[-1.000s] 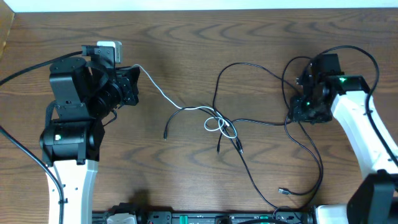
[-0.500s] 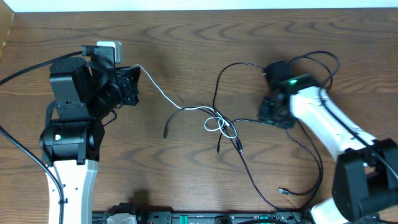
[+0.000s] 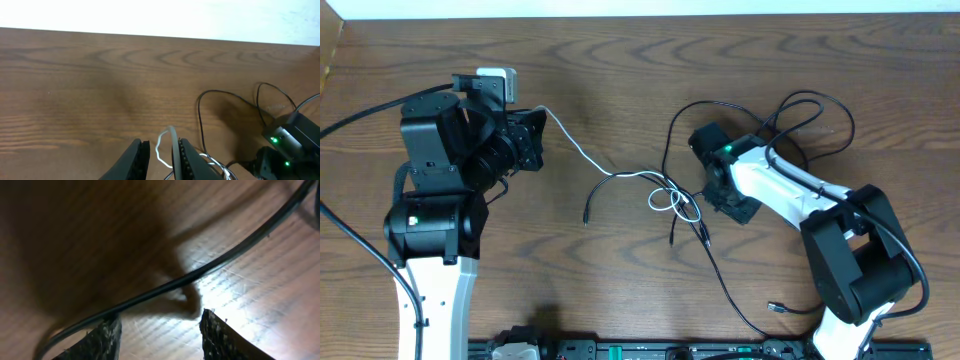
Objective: Untangle cables
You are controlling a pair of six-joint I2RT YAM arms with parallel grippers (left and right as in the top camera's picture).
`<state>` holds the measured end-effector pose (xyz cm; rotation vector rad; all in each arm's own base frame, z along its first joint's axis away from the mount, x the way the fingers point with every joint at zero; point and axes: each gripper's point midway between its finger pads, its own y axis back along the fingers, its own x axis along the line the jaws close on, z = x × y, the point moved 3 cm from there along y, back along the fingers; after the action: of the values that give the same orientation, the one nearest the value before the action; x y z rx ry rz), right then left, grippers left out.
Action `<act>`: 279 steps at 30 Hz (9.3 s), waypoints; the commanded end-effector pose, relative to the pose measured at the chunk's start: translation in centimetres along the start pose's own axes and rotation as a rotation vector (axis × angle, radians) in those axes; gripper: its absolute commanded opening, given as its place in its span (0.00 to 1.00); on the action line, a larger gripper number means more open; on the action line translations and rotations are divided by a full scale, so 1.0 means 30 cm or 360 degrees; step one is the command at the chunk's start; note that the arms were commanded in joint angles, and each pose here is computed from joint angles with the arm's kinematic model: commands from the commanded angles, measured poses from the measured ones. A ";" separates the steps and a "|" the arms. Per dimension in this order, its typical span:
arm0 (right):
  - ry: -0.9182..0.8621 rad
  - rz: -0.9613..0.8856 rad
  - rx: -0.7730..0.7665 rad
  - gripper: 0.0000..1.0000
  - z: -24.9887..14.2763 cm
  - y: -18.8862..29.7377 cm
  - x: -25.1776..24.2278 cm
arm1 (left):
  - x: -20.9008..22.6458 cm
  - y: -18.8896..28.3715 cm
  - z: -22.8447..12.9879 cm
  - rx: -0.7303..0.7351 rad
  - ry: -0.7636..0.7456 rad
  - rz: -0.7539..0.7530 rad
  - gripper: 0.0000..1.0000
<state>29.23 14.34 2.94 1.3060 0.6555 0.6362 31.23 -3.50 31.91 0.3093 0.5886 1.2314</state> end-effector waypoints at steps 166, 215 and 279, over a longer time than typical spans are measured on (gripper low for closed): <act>0.0245 0.0048 -0.0305 0.52 0.281 -0.056 0.019 | -0.090 -0.062 -0.010 0.0057 -0.0093 -0.0400 0.24; -0.0382 0.0670 -0.1537 0.01 0.715 1.507 -0.811 | -0.089 -0.062 -0.025 0.0090 -0.0076 -0.0399 0.24; -0.0252 -0.0341 -0.0230 0.83 0.468 0.383 -0.024 | -0.088 -0.060 -0.042 0.0125 -0.0089 -0.0398 0.24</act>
<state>38.87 7.29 16.26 1.1583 0.6762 0.4703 31.51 -6.42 30.57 0.3206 0.6211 0.9792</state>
